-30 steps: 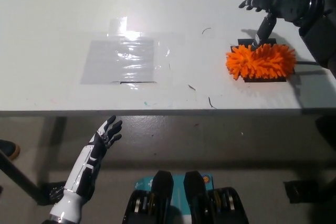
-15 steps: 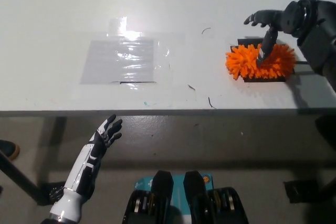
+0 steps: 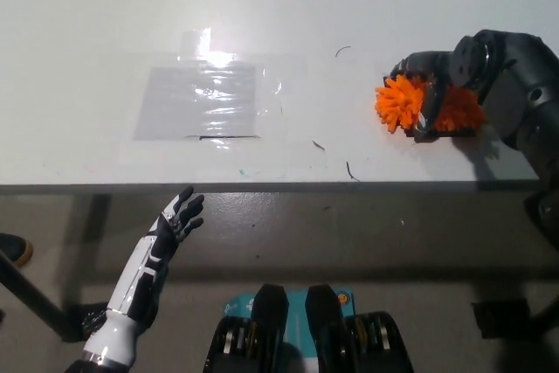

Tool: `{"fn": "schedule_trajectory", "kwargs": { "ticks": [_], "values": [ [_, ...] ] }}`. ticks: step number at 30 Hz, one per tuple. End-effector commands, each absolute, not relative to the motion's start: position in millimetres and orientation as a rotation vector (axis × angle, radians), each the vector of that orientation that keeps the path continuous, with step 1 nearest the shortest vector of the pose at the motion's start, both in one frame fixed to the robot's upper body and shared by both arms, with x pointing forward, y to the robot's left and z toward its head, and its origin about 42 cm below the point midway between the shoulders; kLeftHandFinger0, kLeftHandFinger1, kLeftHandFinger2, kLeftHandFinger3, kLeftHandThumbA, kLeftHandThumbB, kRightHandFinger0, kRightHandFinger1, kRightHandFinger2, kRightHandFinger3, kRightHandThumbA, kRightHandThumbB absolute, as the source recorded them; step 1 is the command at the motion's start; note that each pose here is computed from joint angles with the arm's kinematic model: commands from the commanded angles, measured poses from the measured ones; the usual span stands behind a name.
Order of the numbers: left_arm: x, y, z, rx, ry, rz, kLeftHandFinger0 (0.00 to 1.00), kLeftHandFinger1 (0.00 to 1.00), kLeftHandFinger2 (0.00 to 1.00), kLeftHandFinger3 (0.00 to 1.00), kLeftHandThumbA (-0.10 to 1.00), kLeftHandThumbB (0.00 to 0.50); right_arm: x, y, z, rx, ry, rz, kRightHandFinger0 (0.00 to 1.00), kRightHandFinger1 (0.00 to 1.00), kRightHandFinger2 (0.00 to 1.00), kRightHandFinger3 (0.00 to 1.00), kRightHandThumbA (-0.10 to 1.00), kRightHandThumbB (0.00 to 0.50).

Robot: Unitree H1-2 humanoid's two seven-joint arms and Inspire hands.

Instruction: The robot uses it right hand to pick up an extended orange duster kept in the middle of the desk and presses its handle against the desk to collapse it

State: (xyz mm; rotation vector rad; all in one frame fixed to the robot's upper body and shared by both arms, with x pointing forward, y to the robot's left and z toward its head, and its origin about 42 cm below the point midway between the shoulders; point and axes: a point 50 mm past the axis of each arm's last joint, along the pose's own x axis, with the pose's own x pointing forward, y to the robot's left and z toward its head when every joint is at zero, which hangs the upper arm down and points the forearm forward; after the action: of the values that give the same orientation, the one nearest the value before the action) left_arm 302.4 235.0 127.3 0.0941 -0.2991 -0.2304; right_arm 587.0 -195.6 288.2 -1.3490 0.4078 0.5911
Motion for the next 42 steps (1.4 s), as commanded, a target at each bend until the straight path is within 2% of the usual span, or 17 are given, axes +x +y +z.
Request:
{"fn": "schedule_trajectory", "kwargs": {
  "ticks": [1,2,3,5,6,8,9,14,17,27,31,33,36,38,39,41,42],
  "values": [
    [305,237,136,0.105,-0.336,-0.248,1.00,1.00,1.00,1.00,1.00,0.097,593,-192,311,-1.394,0.347,0.535,1.00,1.00,1.00,1.00,1.00,0.344],
    [303,238,135,0.100,-0.332,-0.249,1.00,1.00,1.00,1.00,1.00,0.095,593,-196,308,-1.386,0.355,0.521,1.00,1.00,1.00,1.00,1.00,0.063],
    [303,238,135,0.100,-0.332,-0.249,1.00,1.00,1.00,1.00,1.00,0.095,594,-197,308,-1.395,0.355,0.491,1.00,1.00,1.00,1.00,0.93,0.030],
    [300,238,133,0.100,-0.320,-0.246,1.00,1.00,1.00,1.00,1.00,0.092,595,-201,303,-1.471,0.316,0.349,1.00,1.00,1.00,1.00,0.14,0.024],
    [300,238,133,0.100,-0.320,-0.246,1.00,1.00,1.00,1.00,1.00,0.093,595,-201,303,-1.472,0.315,0.347,1.00,1.00,1.00,0.95,0.06,0.008],
    [300,238,133,0.100,-0.320,-0.246,1.00,1.00,1.00,1.00,1.00,0.093,595,-201,303,-1.473,0.314,0.344,0.99,1.00,1.00,0.91,0.06,0.000],
    [302,239,134,0.096,-0.325,-0.246,1.00,1.00,1.00,1.00,1.00,0.084,596,-204,306,-1.629,0.269,0.225,0.67,0.74,0.81,1.00,0.07,0.153],
    [303,239,133,0.093,-0.330,-0.240,1.00,1.00,1.00,1.00,1.00,0.093,597,-209,309,-1.652,0.192,0.181,0.04,0.17,0.35,1.00,-0.09,0.214],
    [297,238,132,0.102,-0.317,-0.244,1.00,1.00,1.00,1.00,1.00,0.094,595,-216,302,-1.666,0.183,0.178,0.18,0.30,0.46,0.90,-0.10,0.203],
    [297,239,133,0.105,-0.324,-0.241,1.00,1.00,1.00,1.00,1.00,0.084,595,-222,301,-1.632,0.164,0.180,0.16,0.31,0.50,0.83,-0.10,0.200],
    [292,239,129,0.094,-0.309,-0.245,1.00,1.00,1.00,1.00,1.00,0.081,593,-227,295,-1.586,0.107,0.153,0.15,0.28,0.44,0.68,-0.10,0.210],
    [294,242,131,0.098,-0.317,-0.245,1.00,1.00,1.00,1.00,1.00,0.078,594,-226,302,-1.555,0.063,0.144,0.00,0.12,0.32,0.50,-0.10,0.211],
    [296,244,133,0.103,-0.317,-0.240,1.00,1.00,1.00,1.00,1.00,0.084,596,-224,316,-1.479,-0.051,0.090,0.08,0.19,0.36,0.60,-0.10,0.261],
    [294,245,132,0.110,-0.322,-0.240,1.00,1.00,1.00,1.00,1.00,0.075,596,-221,321,-1.451,-0.122,0.061,0.00,0.08,0.27,0.50,-0.10,0.247],
    [294,246,132,0.108,-0.322,-0.239,1.00,1.00,1.00,1.00,1.00,0.065,597,-218,333,-1.405,-0.170,0.022,0.10,0.21,0.39,0.48,-0.10,0.254],
    [293,246,131,0.105,-0.321,-0.241,1.00,1.00,1.00,1.00,1.00,0.046,599,-214,355,-1.338,-0.271,-0.033,0.01,0.03,0.18,0.29,-0.10,0.207],
    [293,246,131,0.105,-0.323,-0.241,1.00,1.00,1.00,1.00,1.00,0.043,599,-212,365,-1.306,-0.306,-0.044,0.00,0.07,0.26,0.38,-0.10,0.201]
  ]
}}
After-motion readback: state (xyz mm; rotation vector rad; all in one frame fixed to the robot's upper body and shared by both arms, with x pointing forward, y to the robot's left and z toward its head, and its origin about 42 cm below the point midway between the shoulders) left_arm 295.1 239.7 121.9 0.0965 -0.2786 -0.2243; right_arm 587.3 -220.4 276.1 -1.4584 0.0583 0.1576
